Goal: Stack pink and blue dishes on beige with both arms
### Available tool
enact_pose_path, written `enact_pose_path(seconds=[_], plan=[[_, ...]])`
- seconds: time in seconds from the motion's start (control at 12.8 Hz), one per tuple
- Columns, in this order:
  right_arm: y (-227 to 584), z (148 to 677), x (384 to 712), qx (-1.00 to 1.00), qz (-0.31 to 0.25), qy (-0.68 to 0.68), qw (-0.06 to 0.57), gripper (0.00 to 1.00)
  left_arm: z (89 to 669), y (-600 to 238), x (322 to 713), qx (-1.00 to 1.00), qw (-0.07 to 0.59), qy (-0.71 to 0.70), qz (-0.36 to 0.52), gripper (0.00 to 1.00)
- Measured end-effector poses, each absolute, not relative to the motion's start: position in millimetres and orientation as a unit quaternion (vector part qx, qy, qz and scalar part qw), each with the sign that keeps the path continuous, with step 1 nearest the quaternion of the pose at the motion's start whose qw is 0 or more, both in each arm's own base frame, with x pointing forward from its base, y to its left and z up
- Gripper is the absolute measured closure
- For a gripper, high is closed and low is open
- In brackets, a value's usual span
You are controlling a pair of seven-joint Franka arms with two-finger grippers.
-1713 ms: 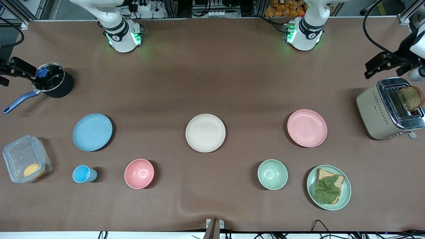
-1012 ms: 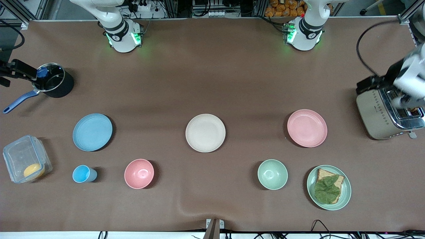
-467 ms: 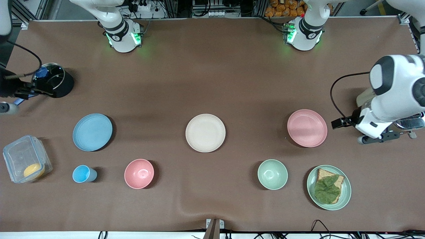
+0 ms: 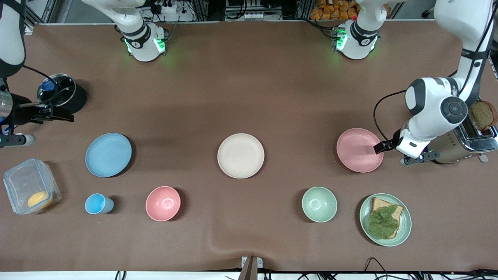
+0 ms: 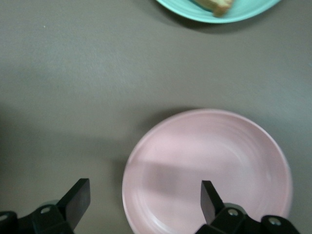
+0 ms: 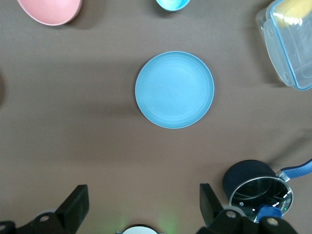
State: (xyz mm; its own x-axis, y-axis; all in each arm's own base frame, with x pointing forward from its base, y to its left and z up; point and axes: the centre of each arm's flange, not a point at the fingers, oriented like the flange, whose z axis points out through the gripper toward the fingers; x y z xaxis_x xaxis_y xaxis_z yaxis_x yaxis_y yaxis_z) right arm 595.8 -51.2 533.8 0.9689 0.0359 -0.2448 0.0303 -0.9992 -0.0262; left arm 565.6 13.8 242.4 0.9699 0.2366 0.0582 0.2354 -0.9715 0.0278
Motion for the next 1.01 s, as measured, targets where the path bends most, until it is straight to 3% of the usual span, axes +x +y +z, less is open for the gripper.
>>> enact_pose_path(seconds=[0.16, 0.47, 0.62, 1.01], plan=[[-66.9, 507.9, 600.3, -0.989, 0.146, -0.004, 0.014, 0.00, 209.2, 24.7, 558.4, 0.991, 0.014, 0.128, 0.037, 0.00], [-109.1, 413.2, 618.9, -0.979, 0.202, 0.026, 0.025, 0.00, 199.7, 26.2, 556.8, 0.991, 0.015, 0.130, 0.033, 0.00], [-115.3, 384.3, 626.4, -0.978, 0.206, 0.031, 0.026, 0.00, 198.5, 26.8, 556.3, 0.991, 0.015, 0.130, 0.032, 0.07], [-154.3, 313.5, 627.1, -0.971, 0.228, 0.059, 0.034, 0.00, 191.9, 31.9, 554.2, 0.990, 0.015, 0.135, 0.026, 0.64]])
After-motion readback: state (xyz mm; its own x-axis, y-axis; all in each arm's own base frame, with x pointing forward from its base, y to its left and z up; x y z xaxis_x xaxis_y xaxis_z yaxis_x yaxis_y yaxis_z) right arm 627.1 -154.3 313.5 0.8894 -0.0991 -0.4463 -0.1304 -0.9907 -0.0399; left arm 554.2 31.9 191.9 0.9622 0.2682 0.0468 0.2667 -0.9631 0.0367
